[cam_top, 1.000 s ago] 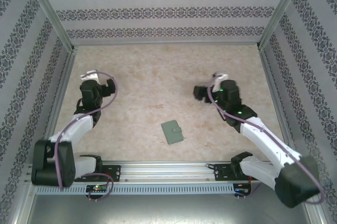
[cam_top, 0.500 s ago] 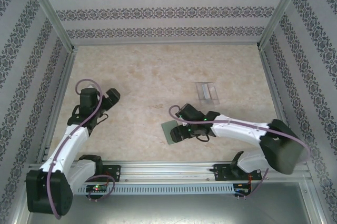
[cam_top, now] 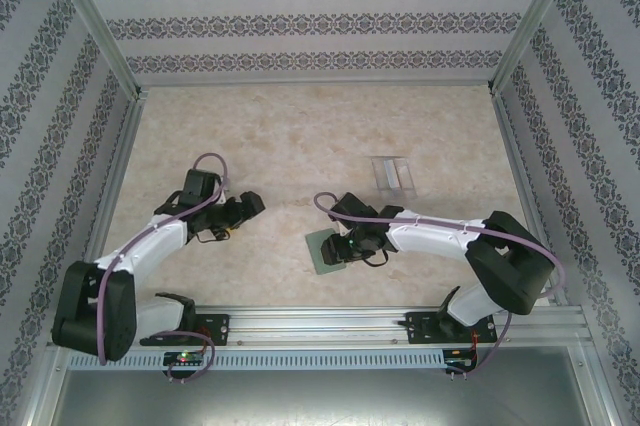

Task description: Put the credit cards into the card holder

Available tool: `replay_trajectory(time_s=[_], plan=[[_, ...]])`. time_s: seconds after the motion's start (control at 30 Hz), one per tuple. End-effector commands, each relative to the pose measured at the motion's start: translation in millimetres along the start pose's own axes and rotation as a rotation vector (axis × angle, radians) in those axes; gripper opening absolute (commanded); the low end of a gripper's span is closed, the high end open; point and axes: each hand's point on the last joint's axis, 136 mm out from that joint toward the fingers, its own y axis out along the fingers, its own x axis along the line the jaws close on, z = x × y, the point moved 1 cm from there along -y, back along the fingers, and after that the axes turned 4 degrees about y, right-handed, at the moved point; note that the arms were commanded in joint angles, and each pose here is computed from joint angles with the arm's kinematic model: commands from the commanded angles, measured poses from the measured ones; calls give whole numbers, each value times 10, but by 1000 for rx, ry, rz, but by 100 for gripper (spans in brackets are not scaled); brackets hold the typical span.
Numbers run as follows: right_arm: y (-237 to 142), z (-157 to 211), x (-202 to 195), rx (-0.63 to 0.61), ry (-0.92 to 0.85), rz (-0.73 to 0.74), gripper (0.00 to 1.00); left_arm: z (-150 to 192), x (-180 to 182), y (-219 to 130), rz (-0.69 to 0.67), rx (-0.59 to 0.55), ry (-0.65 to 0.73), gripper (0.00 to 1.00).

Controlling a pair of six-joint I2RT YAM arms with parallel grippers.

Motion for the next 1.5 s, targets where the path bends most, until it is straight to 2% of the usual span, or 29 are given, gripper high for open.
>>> replay_trajectory(time_s=[0.0, 0.17, 0.23, 0.4, 0.5, 0.6, 0.7, 0.87, 1.03, 1.17, 1.27, 1.47], plan=[[33, 37, 60, 19, 81, -71, 41, 51, -313, 39, 83, 76, 91, 92], [69, -2, 60, 6, 184, -191, 28, 357, -417, 224, 141, 241, 138, 80], [59, -38, 92, -14, 197, -226, 26, 434, -432, 265, 175, 290, 125, 71], [97, -181, 241, -36, 221, -305, 21, 594, -577, 361, 244, 394, 134, 63], [122, -240, 326, -52, 247, -358, 16, 719, -713, 500, 276, 456, 149, 50], [171, -250, 322, -53, 266, -373, 9, 781, -683, 585, 261, 460, 132, 44], [186, -242, 326, -50, 282, -388, 9, 772, -603, 611, 220, 439, 131, 44], [224, -245, 298, -57, 298, -394, 6, 767, -438, 553, 104, 409, 156, 53], [235, -230, 267, -65, 306, -387, 6, 670, -331, 417, 4, 327, 190, 57], [227, -219, 257, -63, 309, -387, 5, 698, -348, 504, 30, 348, 164, 55], [223, -217, 276, -62, 294, -387, 5, 750, -428, 627, 86, 376, 158, 48], [274, -211, 324, -34, 291, -399, 3, 799, -497, 751, 141, 420, 145, 25]])
